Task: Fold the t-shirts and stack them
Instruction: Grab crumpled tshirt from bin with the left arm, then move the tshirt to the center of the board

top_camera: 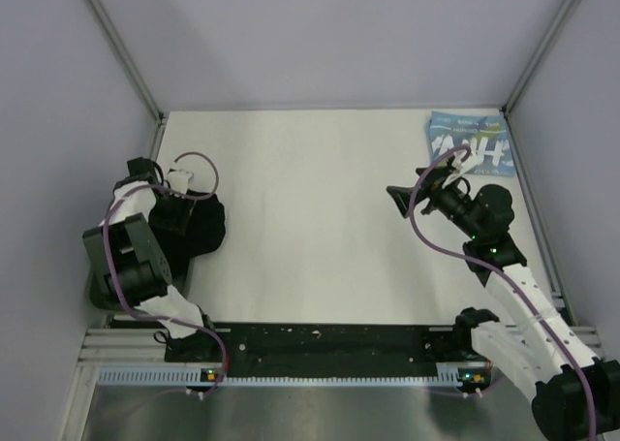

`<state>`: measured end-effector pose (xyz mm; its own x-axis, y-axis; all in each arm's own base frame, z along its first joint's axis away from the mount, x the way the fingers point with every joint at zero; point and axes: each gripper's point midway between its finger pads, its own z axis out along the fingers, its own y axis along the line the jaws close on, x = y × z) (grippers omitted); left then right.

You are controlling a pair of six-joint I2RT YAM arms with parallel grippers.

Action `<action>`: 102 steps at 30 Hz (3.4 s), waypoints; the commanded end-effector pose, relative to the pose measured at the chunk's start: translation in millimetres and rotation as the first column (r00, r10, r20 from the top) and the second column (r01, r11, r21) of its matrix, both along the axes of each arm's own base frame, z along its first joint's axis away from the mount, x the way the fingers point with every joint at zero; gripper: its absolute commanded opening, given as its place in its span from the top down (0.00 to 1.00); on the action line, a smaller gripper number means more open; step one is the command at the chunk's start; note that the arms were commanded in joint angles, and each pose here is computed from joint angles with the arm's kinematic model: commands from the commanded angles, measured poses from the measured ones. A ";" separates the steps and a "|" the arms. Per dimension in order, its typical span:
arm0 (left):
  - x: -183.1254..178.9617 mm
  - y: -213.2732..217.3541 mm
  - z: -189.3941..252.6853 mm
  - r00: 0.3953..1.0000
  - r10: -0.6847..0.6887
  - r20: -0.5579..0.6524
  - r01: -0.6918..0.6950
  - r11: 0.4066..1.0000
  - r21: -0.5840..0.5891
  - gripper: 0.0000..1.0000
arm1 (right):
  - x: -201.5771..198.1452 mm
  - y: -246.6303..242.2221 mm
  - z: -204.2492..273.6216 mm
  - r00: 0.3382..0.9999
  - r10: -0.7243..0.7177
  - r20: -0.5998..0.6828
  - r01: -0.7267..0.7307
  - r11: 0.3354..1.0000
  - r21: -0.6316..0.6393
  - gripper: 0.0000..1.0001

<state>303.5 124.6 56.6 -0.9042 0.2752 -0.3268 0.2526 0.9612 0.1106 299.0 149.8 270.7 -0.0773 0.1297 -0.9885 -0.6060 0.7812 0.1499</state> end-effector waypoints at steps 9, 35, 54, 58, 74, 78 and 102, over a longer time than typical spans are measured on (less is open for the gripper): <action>20.4 7.2 66.1 0.977 0.093 0.190 -0.091 0.996 -0.015 1.00 | -17.9 14.5 31.6 0.995 0.077 0.067 -0.077 0.997 0.000 0.01; 1.9 -149.1 409.3 0.547 -0.236 0.803 0.169 0.971 0.171 1.00 | -21.0 67.7 124.1 0.944 0.297 0.140 -0.312 0.945 0.095 0.01; 23.8 -329.2 500.3 0.233 -0.359 0.904 0.533 0.824 0.190 1.00 | 12.6 77.2 128.9 0.957 0.290 0.032 -0.291 0.955 0.060 0.01; 44.8 -368.9 446.8 0.371 -0.346 0.862 0.607 0.793 0.057 1.00 | 33.1 55.0 90.8 0.988 0.132 -0.080 -0.136 0.989 -0.055 0.01; 137.9 -481.5 289.9 0.531 -0.405 0.745 0.691 0.715 -0.104 1.00 | 26.1 3.5 -64.4 0.838 -0.199 -0.508 0.041 0.951 -0.306 0.02; 174.4 -502.1 258.0 0.519 -0.394 0.758 0.681 0.727 -0.088 1.00 | 5.6 8.4 -106.9 0.744 -0.190 -0.640 0.013 0.963 -0.271 0.05; 180.7 -369.9 256.6 0.638 -0.291 0.713 0.519 0.846 -0.119 0.01 | -52.0 104.7 -197.2 0.579 0.057 -0.813 -0.271 0.954 -0.126 0.23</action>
